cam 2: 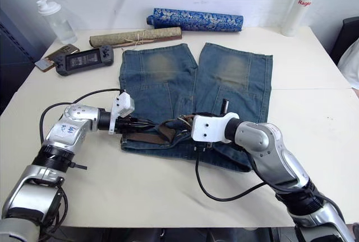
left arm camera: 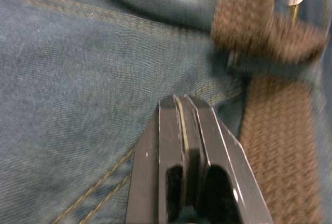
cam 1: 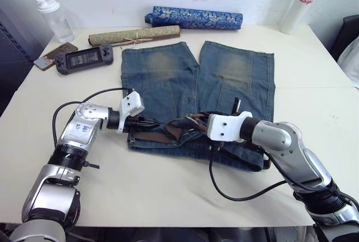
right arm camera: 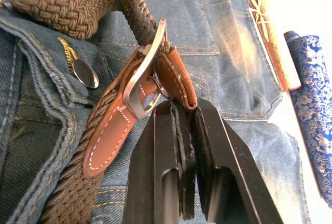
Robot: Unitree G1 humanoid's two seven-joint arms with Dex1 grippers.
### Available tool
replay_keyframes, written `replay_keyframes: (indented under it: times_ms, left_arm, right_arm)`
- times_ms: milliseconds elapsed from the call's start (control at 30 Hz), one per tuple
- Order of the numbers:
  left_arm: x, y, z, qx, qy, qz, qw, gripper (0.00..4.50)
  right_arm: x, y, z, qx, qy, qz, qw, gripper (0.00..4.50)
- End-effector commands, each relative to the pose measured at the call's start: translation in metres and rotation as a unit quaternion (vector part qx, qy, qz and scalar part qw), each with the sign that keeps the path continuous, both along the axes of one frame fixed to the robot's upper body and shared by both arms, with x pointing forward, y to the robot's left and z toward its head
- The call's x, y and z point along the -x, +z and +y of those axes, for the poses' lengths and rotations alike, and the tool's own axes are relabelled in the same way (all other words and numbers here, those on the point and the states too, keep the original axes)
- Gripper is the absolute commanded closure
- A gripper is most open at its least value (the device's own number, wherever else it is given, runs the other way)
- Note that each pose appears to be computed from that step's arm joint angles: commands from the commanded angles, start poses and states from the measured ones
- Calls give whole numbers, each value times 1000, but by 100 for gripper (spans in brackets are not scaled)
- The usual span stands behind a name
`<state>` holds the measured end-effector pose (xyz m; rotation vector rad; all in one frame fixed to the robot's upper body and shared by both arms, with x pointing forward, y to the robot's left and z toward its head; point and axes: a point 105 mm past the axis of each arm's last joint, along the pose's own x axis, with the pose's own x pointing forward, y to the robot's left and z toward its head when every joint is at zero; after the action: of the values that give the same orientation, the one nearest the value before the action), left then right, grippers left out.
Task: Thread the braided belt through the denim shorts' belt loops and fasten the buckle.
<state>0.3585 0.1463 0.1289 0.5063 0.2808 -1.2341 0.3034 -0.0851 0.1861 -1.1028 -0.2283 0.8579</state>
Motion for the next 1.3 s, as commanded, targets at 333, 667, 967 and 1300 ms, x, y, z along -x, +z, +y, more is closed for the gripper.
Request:
replay_keyframes:
  times_ms: [333,667,967,1300]
  left_arm:
    - [4,-53,32,-83,29,35,996,444]
    - [6,-58,32,-84,31,31,995,444]
    - [-3,-48,30,-56,54,6,997,444]
    - [-9,14,23,71,79,-60,993,444]
  right_arm:
    - [6,91,-63,-38,-39,-156,986,450]
    - [-4,135,-99,-95,-88,-194,972,450]
    - [4,111,-61,-82,-20,-141,986,450]
    - [11,64,-16,-49,45,-67,996,450]
